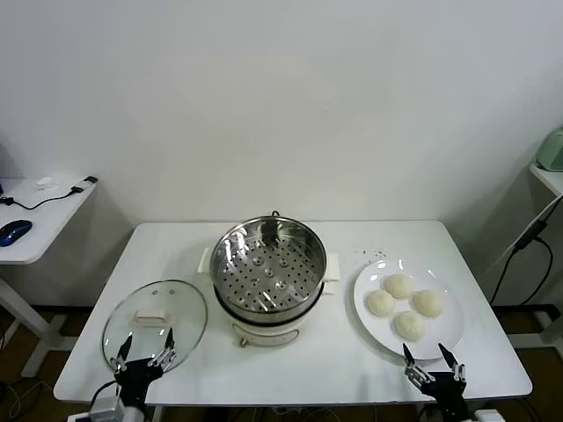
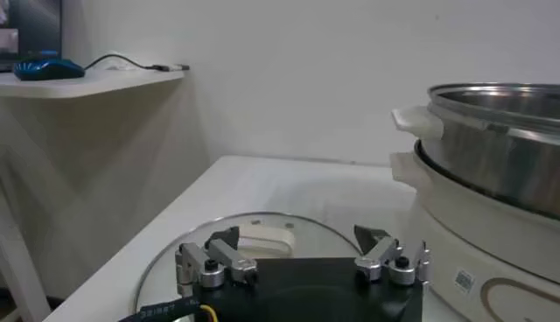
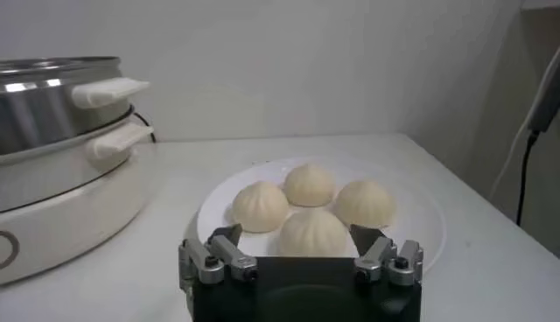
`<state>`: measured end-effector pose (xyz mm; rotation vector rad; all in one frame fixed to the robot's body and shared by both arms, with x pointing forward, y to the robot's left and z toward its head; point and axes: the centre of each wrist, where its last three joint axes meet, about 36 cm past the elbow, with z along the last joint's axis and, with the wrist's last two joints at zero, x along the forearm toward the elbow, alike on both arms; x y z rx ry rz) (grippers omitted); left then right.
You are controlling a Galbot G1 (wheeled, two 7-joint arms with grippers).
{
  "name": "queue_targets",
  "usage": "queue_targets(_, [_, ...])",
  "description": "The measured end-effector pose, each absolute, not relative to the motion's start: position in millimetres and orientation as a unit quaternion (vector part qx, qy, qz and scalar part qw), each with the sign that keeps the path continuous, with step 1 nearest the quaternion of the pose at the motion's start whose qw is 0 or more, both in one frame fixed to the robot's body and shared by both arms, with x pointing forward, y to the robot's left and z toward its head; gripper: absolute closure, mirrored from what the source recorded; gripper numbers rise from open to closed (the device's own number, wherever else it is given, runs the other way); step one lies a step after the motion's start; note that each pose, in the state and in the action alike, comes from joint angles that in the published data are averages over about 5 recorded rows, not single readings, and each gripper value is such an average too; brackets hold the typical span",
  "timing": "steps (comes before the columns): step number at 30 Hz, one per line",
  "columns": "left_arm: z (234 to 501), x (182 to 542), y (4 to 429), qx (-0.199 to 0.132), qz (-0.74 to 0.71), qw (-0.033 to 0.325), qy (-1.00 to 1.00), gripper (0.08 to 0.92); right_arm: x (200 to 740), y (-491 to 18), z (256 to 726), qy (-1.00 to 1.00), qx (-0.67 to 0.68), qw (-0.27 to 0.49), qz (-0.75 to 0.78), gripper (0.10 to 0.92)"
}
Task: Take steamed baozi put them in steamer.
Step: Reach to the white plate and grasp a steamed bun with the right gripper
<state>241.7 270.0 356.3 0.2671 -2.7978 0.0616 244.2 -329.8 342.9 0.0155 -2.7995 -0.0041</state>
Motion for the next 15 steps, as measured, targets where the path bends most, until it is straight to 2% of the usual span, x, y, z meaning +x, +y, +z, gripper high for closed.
queue_targets(6, [357,242,268,0.089,0.024,0.163,-0.982,0.177,285,-343,359,-0.987,0.016,0.157,0.035,0.200])
queue_targets(15, [359,246,268,0.083,0.022,0.156,-0.984,0.177,400,-387,404,-0.970,0.104,0.138,0.168,0.200])
